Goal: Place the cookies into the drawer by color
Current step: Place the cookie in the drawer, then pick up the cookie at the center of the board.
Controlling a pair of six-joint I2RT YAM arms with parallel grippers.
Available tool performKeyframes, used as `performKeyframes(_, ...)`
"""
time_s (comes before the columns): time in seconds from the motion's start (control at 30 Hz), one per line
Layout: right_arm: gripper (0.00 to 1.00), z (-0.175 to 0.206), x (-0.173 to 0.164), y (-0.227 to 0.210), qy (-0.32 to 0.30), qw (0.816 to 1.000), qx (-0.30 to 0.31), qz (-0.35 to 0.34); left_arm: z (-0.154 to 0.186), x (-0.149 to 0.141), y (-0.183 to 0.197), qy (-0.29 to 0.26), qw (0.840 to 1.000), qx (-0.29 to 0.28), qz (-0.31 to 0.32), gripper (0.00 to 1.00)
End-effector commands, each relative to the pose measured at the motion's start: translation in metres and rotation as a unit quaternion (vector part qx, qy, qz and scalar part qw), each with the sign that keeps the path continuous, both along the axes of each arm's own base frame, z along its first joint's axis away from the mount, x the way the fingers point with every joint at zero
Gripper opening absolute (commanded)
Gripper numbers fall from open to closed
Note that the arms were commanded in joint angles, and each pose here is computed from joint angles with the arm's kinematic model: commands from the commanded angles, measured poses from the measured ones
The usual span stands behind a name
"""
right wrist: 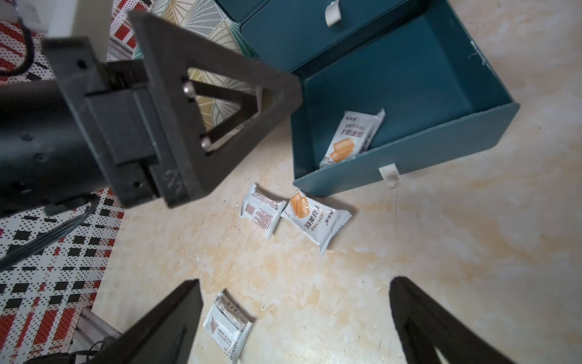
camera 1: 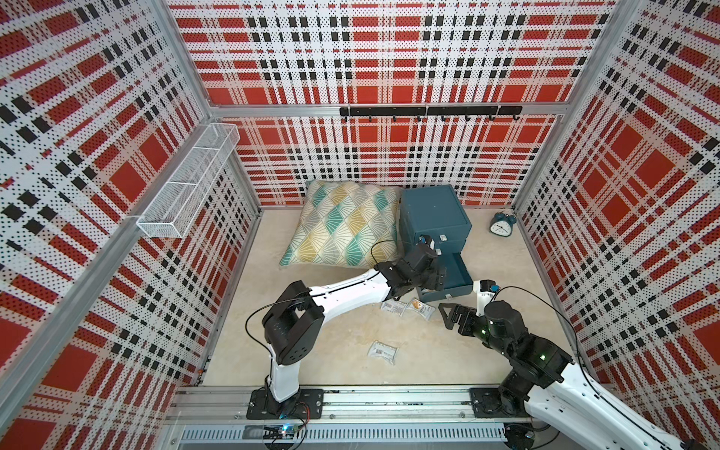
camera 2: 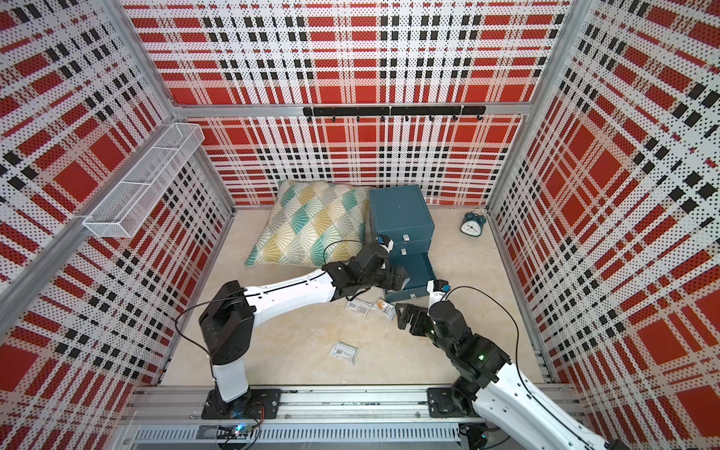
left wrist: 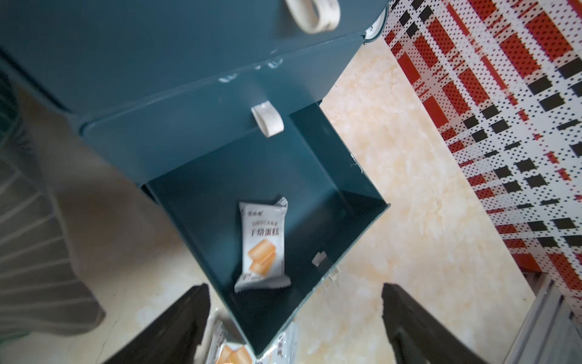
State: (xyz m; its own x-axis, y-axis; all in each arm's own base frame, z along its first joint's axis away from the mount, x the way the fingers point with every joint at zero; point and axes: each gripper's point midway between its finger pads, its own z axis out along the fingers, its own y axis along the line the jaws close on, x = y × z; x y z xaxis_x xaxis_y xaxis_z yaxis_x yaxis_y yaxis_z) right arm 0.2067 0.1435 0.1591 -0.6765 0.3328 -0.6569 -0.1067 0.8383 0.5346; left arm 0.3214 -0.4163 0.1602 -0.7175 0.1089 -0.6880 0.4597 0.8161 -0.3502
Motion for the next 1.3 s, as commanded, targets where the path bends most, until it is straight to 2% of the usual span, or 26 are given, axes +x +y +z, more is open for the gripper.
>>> performKeyframes(0.0, 1.00, 0.001, 0.002, 0.002, -0.014, 1.000, 0.001, 0.005, 0.042, -0.008, 0.012, -0.030, 0.998, -0.051, 0.005, 0.98)
performKeyframes(0.23, 0.97, 0.002, 0.000, 0.017, -0.032, 0.998, 0.042, 0.046, 0.056, -0.037, 0.051, -0.040, 0.995, -0.086, 0.003, 0.99)
performKeyframes(0.43, 0.84, -0.012, 0.005, 0.018, -0.012, 0.997, 0.067, 0.040, 0.060, -0.067, 0.075, -0.049, 0.992, -0.116, -0.029, 0.99)
performKeyframes(0.7, 0.68, -0.042, 0.015, 0.018, 0.036, 0.995, 0.096, 0.022, 0.042, -0.106, 0.094, -0.046, 0.987, -0.143, -0.061, 0.97)
performKeyframes(0.93, 0.52, -0.070, 0.024, 0.024, 0.077, 0.993, 0.094, 0.011, 0.010, -0.133, 0.094, -0.038, 0.991, -0.109, -0.070, 0.94)
performKeyframes(1.27, 0.44, -0.099, 0.033, 0.034, 0.105, 0.990, 0.098, 0.010, -0.013, -0.162, 0.084, -0.035, 0.989, -0.090, -0.109, 0.87)
